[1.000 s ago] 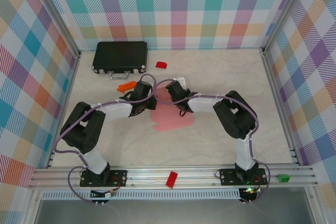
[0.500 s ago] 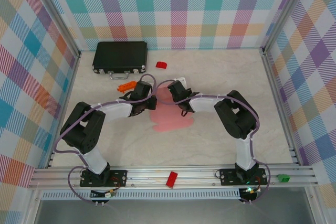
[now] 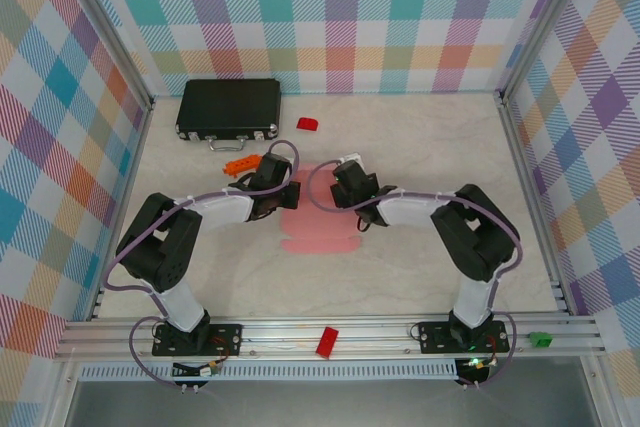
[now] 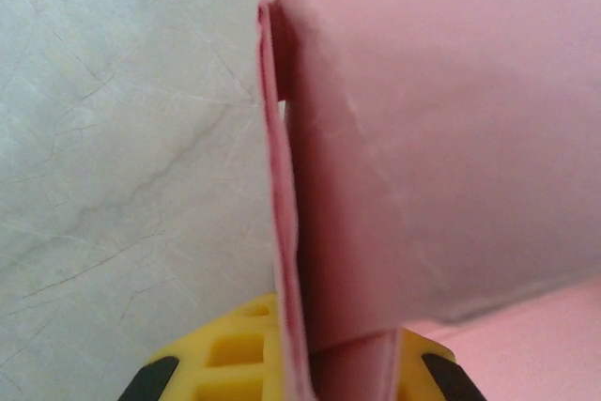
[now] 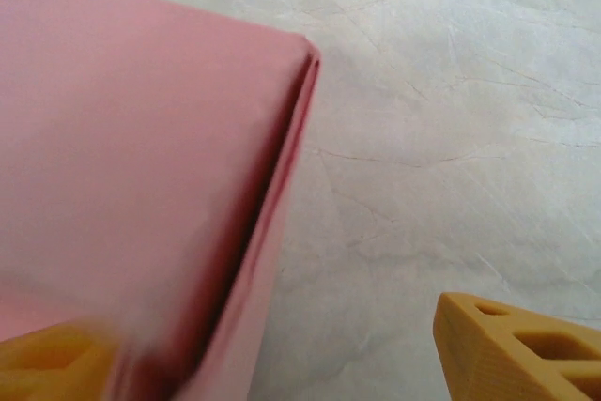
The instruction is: Fold the paper box
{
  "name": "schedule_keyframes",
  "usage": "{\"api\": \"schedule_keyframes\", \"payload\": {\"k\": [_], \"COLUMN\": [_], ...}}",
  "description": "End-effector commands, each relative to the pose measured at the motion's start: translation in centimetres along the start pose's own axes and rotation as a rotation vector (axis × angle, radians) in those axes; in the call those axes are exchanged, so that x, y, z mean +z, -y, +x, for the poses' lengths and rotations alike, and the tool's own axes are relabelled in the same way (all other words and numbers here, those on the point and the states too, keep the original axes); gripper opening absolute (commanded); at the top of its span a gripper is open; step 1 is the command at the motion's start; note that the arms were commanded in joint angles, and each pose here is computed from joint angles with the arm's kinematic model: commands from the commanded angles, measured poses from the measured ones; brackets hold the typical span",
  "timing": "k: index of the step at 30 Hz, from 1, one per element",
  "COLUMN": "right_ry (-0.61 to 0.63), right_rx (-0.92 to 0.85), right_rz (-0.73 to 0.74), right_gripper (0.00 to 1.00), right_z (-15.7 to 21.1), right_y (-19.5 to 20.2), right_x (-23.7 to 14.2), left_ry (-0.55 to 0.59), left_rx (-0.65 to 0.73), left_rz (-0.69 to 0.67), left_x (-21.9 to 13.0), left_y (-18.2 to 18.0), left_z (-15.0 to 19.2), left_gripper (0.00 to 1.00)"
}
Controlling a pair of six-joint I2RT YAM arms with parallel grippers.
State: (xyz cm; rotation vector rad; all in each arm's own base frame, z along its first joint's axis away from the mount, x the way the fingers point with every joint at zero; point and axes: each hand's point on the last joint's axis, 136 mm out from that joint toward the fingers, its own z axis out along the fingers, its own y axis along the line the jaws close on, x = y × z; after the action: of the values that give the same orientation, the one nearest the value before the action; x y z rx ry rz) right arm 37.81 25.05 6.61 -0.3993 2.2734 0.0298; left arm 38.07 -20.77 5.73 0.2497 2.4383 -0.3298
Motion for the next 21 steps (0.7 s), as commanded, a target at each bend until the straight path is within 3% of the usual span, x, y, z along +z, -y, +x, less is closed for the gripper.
{"api": "schedule_keyframes", "payload": {"k": [1,11,21], "right_ry": [0.068,0.045,-0.080], "right_rx": [-0.016,0.003,0.362], "right_rz": [-0.110,-0.251,-0.377], "right_gripper": [0.75,0.77,0.76], "right_z": [-1.8,-0.8,3.1], "right_y": [-1.4,-2.4,1.0], "right_x": [-1.6,-4.8,-9.0], "left_ry": [-0.019,-0.023,0.000], "left_rx": [0.006,-0.009,-0.327], "left_rz": [0.005,-0.017,-0.027], "left_x": [0.3,0.4,0.5], "left_y": [0.8,0.6,0.5], "left_z": [0.0,-0.5,-1.1], "left_gripper": [0.02,0.02,0.02]}}
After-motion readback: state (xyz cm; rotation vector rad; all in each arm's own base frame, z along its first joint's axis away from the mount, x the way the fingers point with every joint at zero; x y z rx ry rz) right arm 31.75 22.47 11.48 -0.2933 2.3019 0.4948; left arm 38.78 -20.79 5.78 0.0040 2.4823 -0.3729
